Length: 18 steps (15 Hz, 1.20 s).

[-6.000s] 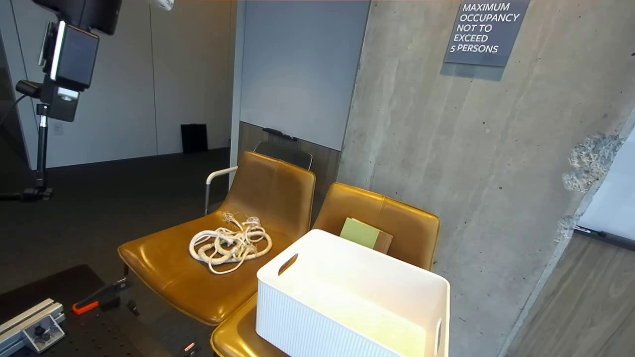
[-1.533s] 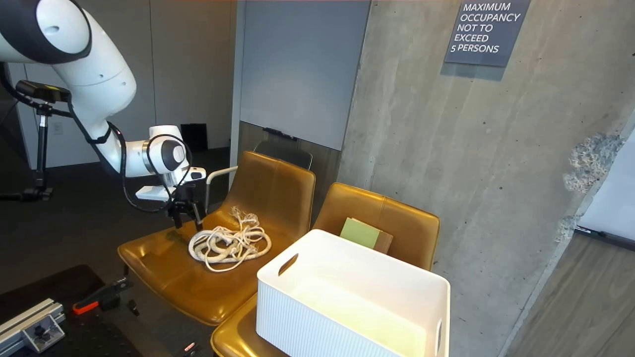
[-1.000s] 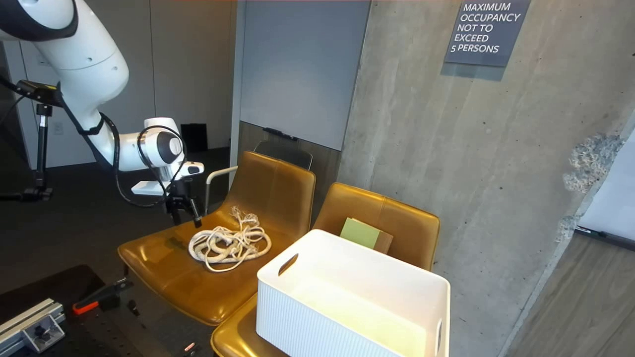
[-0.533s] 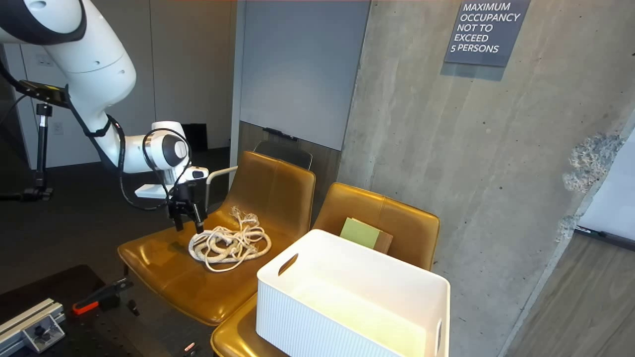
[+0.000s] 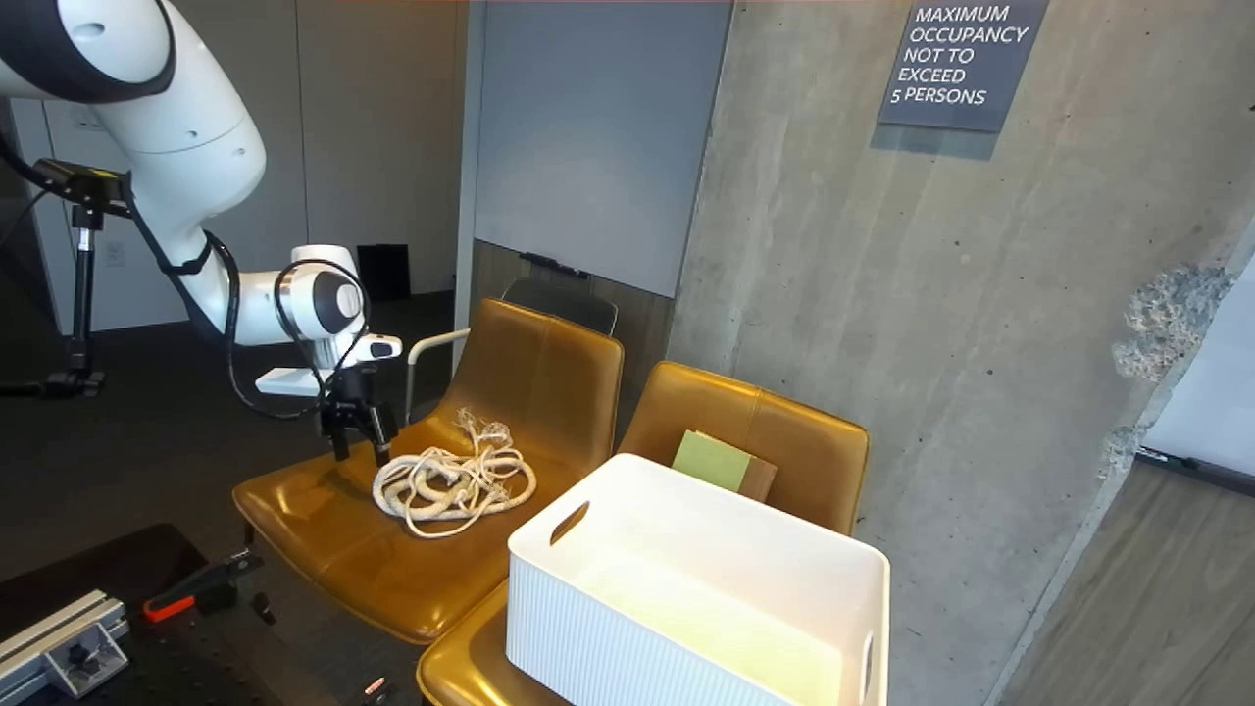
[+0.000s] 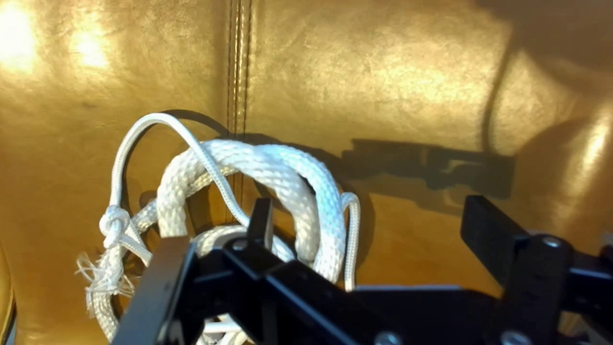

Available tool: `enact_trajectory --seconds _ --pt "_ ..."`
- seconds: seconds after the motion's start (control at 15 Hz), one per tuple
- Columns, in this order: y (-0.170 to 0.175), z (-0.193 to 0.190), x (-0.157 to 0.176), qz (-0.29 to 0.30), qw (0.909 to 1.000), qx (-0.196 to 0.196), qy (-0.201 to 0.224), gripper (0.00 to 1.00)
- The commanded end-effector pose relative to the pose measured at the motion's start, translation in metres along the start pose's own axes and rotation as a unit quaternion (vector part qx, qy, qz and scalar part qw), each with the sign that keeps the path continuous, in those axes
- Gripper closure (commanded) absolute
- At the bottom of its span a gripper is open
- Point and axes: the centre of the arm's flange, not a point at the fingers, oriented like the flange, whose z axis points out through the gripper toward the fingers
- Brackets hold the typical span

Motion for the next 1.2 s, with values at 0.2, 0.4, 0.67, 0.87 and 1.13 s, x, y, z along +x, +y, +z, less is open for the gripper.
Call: enact_trajectory --seconds 0.2,0.4,0.67,0.87,1.13 --pt "0.006 0.01 0.029 0.004 0.9999 0.009 -0.014 0.0" --pt "0.002 0.02 0.028 0.004 0.9997 0.007 -0.023 0.0" --pt "-0.009 0.027 0.027 -0.002 0.9996 0.005 -0.028 0.42" --pt "-0.01 0.029 0.03 -0.003 0.9996 0.005 -0.028 0.66" --pt "-0.005 0.028 0.033 0.0 0.9996 0.003 -0.027 0.95"
